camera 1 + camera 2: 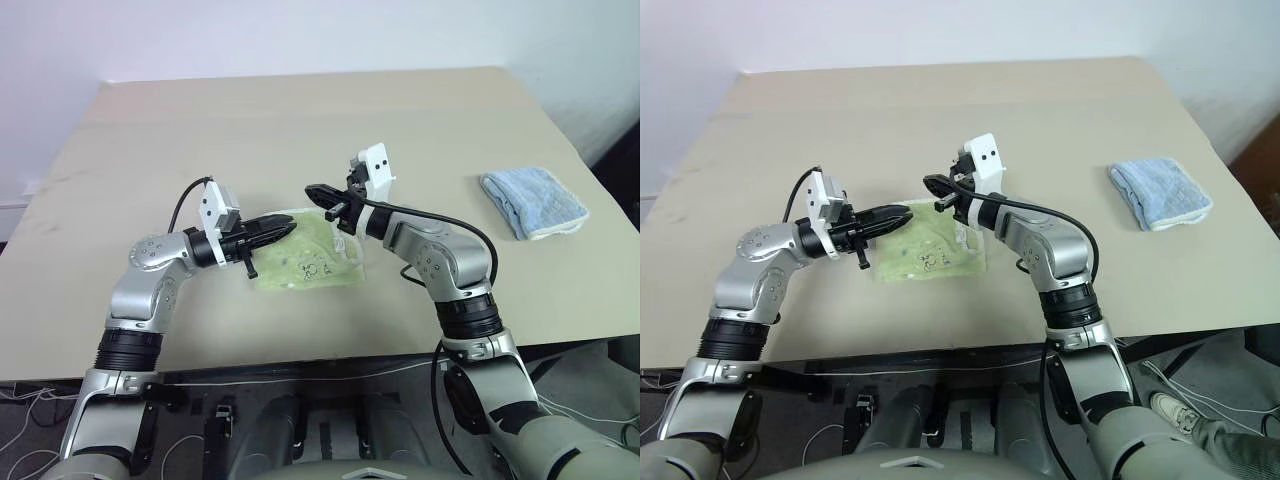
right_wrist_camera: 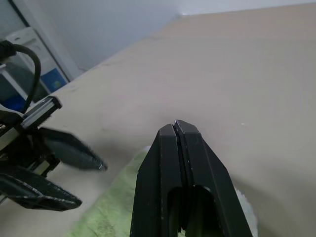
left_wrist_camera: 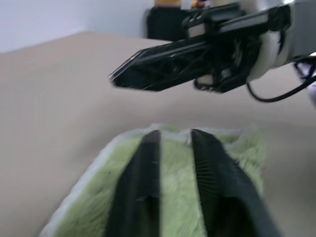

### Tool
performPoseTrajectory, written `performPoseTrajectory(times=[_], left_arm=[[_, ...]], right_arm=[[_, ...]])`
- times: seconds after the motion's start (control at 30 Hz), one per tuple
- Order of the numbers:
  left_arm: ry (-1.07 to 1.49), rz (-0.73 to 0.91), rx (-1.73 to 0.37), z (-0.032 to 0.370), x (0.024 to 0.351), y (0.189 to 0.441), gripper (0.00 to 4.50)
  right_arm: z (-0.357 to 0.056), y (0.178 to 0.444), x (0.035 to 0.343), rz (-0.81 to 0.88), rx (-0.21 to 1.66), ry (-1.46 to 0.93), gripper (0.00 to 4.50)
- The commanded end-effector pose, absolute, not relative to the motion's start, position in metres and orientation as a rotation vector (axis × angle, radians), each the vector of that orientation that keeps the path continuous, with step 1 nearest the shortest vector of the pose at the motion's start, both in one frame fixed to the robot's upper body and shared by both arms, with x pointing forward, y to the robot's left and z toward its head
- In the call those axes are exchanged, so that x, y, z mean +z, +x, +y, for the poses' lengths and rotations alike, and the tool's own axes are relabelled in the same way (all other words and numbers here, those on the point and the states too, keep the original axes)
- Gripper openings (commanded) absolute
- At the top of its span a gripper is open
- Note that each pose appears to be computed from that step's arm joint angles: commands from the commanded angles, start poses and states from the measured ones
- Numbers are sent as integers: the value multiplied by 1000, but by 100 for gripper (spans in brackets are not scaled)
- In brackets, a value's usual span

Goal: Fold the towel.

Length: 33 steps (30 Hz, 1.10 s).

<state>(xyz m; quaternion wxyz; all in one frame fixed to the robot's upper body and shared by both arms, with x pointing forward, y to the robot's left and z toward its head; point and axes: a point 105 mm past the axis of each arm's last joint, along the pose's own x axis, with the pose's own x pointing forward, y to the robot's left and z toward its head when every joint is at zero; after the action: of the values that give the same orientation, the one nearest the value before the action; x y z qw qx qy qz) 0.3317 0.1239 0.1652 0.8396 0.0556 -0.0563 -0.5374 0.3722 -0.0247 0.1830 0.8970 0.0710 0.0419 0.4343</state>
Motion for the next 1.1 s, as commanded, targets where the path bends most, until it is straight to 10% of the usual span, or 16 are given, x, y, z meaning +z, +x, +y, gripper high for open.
performPoseTrajectory(times=[0.03,0.53,0.83,0.97,1.1], left_arm=[[112,-168,-1173,118,176,325,1],[194,24,-1085,98,94,308,1],[144,55,-1062,109,105,300,1],[68,-19,-1048,118,141,303,0],[39,-80,-986,130,170,308,91]], right_arm=[[-24,370,193,43,919,147,0],[-26,348,68,296,927,-285,0],[-27,351,119,168,1003,-82,0],[-28,340,161,100,1122,115,87],[-34,334,171,79,1159,103,222]])
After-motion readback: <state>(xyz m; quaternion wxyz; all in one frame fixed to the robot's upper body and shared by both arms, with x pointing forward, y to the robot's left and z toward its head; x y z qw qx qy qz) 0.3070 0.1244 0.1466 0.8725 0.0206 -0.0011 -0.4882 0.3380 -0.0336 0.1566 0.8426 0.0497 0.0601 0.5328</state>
